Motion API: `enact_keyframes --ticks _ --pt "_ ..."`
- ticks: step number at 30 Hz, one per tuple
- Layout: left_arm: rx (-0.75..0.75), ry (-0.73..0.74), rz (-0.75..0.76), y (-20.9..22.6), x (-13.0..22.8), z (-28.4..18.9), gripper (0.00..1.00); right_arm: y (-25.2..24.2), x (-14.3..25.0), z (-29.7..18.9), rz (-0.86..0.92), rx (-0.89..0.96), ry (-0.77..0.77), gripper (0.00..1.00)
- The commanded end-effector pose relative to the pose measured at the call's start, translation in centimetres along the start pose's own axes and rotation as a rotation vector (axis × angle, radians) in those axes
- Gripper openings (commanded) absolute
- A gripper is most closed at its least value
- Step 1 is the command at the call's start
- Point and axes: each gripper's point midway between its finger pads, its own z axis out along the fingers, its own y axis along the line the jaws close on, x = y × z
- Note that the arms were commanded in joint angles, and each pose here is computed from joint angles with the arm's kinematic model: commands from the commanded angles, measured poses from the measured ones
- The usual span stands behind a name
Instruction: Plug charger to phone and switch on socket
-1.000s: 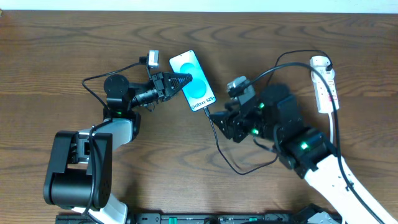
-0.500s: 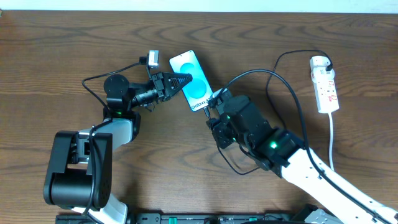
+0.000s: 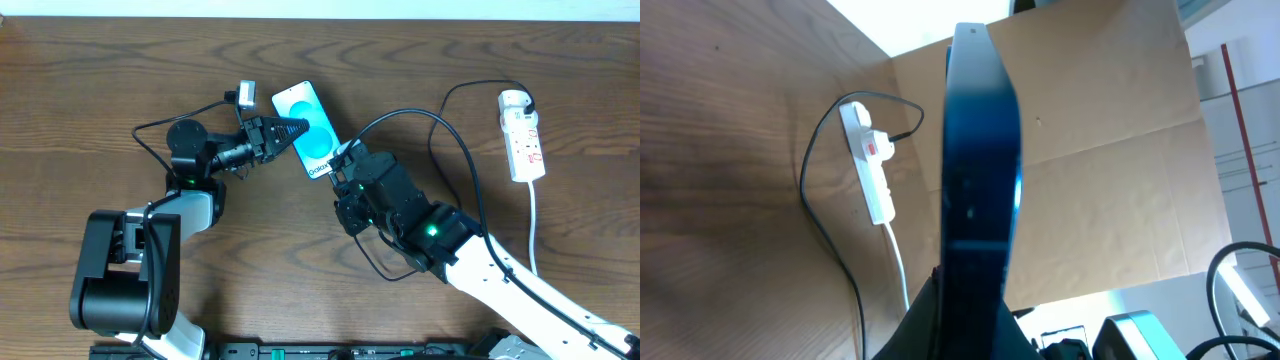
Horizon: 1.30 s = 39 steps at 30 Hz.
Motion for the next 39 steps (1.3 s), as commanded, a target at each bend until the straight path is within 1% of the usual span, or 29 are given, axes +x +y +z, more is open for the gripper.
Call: enact_keyframes --ticks 1,6,10,14,19,23,24,27,28,29,30,31,32,34,35,36,37,39 --pt "0.027 0.058 0.019 -1.1 0.7 0.1 0.07 0.2 -1.2 -0.1 -0.003 -0.001 -0.037 0.01" --pt "0.036 0.101 0.02 -1.2 1.4 0.1 0.07 1.6 -2.9 -0.2 -0.021 -0.073 -0.107 0.01" --pt "0.038 0.115 -0.004 -1.3 1.7 0.0 0.08 2.0 -4.2 -0.4 -0.031 -0.09 -0.159 0.01" --pt "0.056 0.14 0.03 -1.8 2.1 0.0 0.08 2.4 -6.3 -0.9 -0.069 -0.102 -0.249 0.01" --pt "0.06 0.155 0.037 -1.9 2.3 -0.1 0.08 2.1 -5.1 -0.4 -0.072 -0.092 -0.199 0.01" --pt "0.061 0.154 0.038 -1.9 2.3 -0.1 0.08 2.2 -5.6 -0.6 -0.072 -0.095 -0.218 0.01" --pt "0.06 0.154 0.039 -1.9 2.3 -0.1 0.07 2.2 -5.5 -0.7 -0.072 -0.095 -0.215 0.04" --pt "0.061 0.151 0.056 -1.9 2.3 -0.1 0.07 2.0 -4.5 -0.9 -0.071 -0.088 -0.176 0.22" --pt "0.061 0.148 0.056 -1.9 2.2 -0.1 0.07 1.9 -4.2 -1.0 -0.07 -0.086 -0.163 0.24" --pt "0.06 0.142 0.056 -1.9 2.1 -0.1 0.07 1.8 -3.8 -1.3 -0.07 -0.083 -0.146 0.31" --pt "0.059 0.137 0.054 -1.9 2.0 0.0 0.07 1.8 -3.5 -1.7 -0.069 -0.081 -0.137 0.35" --pt "0.057 0.131 0.049 -1.9 1.9 0.0 0.07 1.7 -3.3 -2.1 -0.069 -0.081 -0.133 0.41" --pt "0.055 0.124 0.038 -1.9 1.8 0.0 0.07 1.7 -3.4 -2.8 -0.068 -0.081 -0.14 0.49" --pt "0.052 0.108 0.016 -1.8 1.5 0.0 0.07 1.6 -4.1 -4.3 -0.045 -0.084 -0.177 0.8" --pt "0.049 0.095 0.007 -1.8 1.3 0.1 0.07 1.5 -4.6 -5.2 -0.023 -0.086 -0.204 0.87" --pt "0.047 0.082 -0.005 -1.8 1.0 0.1 0.07 1.3 -5.2 -6.3 0.002 -0.089 -0.239 0.97" --pt "0.045 0.071 -0.013 -1.8 0.9 0.1 0.07 1.1 -5.7 -7.2 0.015 -0.089 -0.264 0.99" --pt "0.046 0.038 -0.029 -2.0 0.2 0.6 0.07 0.1 -7.2 -10.5 0.036 -0.078 -0.364 0.99"
